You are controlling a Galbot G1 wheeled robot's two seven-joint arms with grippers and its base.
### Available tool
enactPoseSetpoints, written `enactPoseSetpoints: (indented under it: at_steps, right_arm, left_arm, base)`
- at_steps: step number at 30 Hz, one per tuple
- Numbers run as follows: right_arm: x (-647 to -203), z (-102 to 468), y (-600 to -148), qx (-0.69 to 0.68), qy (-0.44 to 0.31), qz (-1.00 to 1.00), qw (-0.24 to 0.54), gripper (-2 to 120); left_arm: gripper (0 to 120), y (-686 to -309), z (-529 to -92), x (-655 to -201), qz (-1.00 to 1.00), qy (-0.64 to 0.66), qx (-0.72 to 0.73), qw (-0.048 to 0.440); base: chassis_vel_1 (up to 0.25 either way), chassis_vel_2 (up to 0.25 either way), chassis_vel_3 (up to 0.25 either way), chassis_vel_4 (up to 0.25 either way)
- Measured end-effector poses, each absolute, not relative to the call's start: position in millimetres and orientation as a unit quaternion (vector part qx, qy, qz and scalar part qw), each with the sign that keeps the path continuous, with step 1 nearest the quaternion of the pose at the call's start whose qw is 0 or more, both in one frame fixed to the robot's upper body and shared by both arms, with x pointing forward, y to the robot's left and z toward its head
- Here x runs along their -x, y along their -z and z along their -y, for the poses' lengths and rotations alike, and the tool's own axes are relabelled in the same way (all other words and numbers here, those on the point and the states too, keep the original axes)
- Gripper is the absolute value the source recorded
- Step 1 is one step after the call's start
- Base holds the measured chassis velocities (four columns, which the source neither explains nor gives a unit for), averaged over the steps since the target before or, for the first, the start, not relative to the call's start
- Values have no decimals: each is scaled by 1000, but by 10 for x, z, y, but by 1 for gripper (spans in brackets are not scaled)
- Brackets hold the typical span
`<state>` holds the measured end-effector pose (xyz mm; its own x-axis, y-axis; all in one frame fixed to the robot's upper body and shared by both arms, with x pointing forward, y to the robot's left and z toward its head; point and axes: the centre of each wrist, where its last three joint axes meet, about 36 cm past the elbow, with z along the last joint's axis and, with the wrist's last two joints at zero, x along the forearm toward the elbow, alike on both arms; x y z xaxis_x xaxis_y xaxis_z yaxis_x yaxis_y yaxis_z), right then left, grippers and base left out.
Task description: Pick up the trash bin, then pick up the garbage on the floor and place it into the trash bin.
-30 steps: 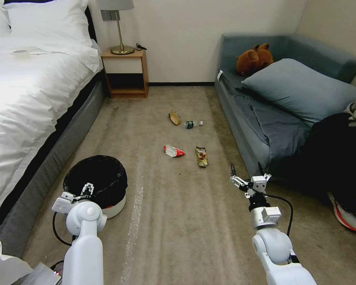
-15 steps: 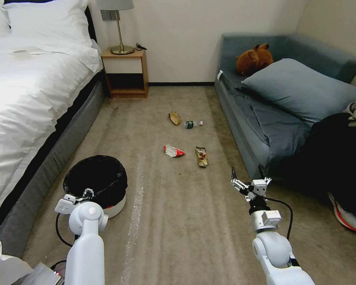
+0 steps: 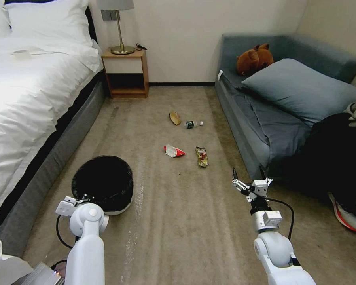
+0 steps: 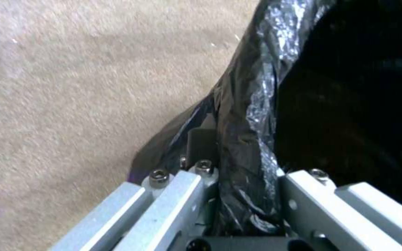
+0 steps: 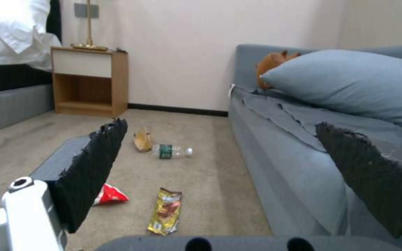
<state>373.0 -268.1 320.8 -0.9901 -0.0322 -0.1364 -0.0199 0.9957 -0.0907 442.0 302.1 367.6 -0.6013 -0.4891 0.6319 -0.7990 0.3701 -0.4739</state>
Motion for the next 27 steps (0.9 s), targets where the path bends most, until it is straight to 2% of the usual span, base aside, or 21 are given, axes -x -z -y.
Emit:
enactPoseSetpoints:
  at_steps: [10, 16, 18, 27]
  right_arm:
    - [-3746, 2668, -3199, 33, 54, -995, 82, 100]
    - [-3747, 2454, -3310, 45, -15, -995, 89, 100]
    - [-3747, 2380, -3233, 52, -19, -992, 111, 100]
    - [-3655, 2309, -3221, 75, -7, -988, 134, 100]
  left_arm:
    - [1, -3764, -3004, -4310, 821, -366, -392, 198]
    - [1, -3875, -3053, -4214, 841, -305, -393, 214]
    - [1, -4065, -3028, -4090, 869, -257, -347, 242]
    - [1, -4395, -2990, -3828, 930, -167, -225, 239]
  base:
    - [0, 0, 0, 0]
    - [0, 0, 0, 0]
    - [0, 0, 0, 0]
    - [0, 0, 0, 0]
